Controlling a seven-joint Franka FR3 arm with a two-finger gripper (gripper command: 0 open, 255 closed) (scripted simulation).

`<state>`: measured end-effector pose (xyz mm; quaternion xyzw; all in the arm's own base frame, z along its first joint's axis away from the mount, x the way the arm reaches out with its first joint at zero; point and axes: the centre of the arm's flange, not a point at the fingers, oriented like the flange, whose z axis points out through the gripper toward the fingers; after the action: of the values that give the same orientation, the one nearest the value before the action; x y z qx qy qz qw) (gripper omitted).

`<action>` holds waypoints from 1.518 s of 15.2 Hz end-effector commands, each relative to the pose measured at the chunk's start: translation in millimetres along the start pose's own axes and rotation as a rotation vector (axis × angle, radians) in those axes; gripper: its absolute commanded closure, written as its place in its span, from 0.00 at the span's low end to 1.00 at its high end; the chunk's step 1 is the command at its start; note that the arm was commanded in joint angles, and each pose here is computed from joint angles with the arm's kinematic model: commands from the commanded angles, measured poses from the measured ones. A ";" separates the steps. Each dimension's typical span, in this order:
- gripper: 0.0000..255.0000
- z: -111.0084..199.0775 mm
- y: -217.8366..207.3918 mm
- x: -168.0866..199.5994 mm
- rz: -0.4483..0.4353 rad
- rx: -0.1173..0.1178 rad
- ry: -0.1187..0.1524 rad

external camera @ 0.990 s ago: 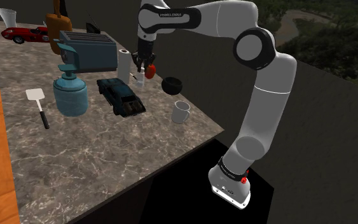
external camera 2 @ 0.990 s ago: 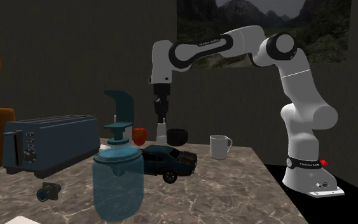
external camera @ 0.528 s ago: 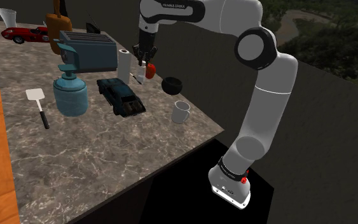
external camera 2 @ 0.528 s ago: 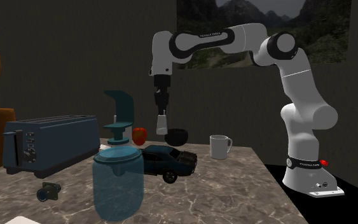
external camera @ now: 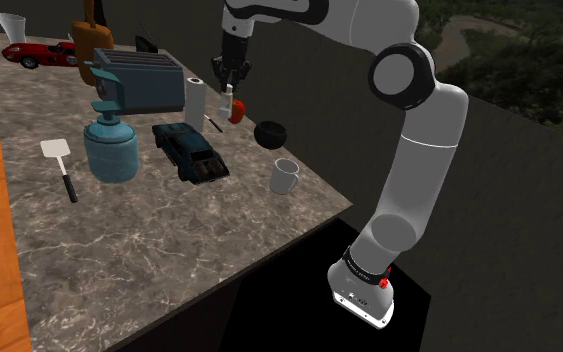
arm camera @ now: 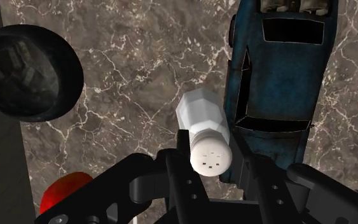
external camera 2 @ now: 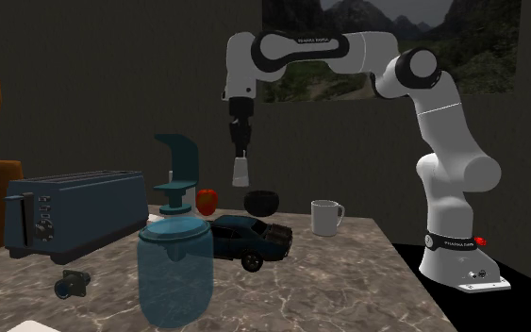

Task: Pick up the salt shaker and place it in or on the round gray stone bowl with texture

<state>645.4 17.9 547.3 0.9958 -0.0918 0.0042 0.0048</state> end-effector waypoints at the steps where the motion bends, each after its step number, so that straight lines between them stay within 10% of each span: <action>1: 1.00 -4.8 19.4 1.3 0.000 0.000 0.000; 19: 1.00 -48.0 253.8 -1.1 0.000 0.000 0.000; 23: 1.00 -26.9 253.6 -1.3 0.000 0.000 0.000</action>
<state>597.1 -230.7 580.8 0.9957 -0.0920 0.0039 0.0048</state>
